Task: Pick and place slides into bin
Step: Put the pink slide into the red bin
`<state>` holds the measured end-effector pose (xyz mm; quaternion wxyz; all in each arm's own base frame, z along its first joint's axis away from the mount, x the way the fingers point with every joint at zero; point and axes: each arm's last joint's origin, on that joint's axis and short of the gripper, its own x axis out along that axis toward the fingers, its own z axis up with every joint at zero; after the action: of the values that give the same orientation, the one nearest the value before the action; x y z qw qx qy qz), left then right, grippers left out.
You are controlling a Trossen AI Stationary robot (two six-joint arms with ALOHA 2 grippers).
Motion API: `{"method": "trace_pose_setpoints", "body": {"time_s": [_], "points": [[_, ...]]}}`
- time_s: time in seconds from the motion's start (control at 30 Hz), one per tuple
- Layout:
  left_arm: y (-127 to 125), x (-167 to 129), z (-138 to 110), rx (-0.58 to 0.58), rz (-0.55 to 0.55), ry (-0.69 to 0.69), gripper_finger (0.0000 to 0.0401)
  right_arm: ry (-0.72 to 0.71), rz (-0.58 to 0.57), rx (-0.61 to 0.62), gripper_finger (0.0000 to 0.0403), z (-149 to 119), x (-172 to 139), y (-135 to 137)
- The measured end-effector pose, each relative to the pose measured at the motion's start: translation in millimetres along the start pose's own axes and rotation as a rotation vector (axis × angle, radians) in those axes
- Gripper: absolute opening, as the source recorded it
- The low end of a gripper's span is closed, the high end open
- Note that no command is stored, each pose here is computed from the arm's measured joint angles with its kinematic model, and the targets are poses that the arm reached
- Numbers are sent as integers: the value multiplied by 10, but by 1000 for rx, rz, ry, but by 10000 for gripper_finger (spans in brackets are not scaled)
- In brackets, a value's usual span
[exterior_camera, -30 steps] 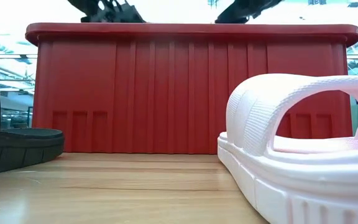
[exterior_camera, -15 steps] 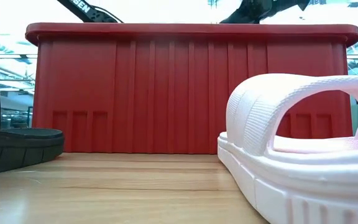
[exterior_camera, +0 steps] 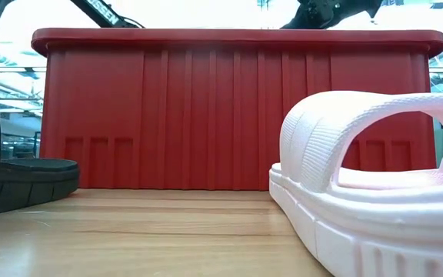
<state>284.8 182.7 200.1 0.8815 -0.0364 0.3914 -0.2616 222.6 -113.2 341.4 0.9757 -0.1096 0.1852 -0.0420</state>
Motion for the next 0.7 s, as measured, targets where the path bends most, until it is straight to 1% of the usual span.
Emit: {"method": "trace_pose_setpoints", "body": {"time_s": [0.17,0.4,0.47,0.6,0.7], "points": [[143,188,-2,-33,-61,43,3,-2,15,4,164,-8,4,-7],[281,414,143,-1,-138,111,4,6,17,8,164,-20,20,-9],[304,444,151,-8,-145,136,5,10,20,12,164,-27,30,-11],[326,475,121,-25,-155,146,3,25,26,19,164,-43,33,-5],[322,477,118,-32,-159,150,9,25,26,20,164,-43,33,-5]]}}
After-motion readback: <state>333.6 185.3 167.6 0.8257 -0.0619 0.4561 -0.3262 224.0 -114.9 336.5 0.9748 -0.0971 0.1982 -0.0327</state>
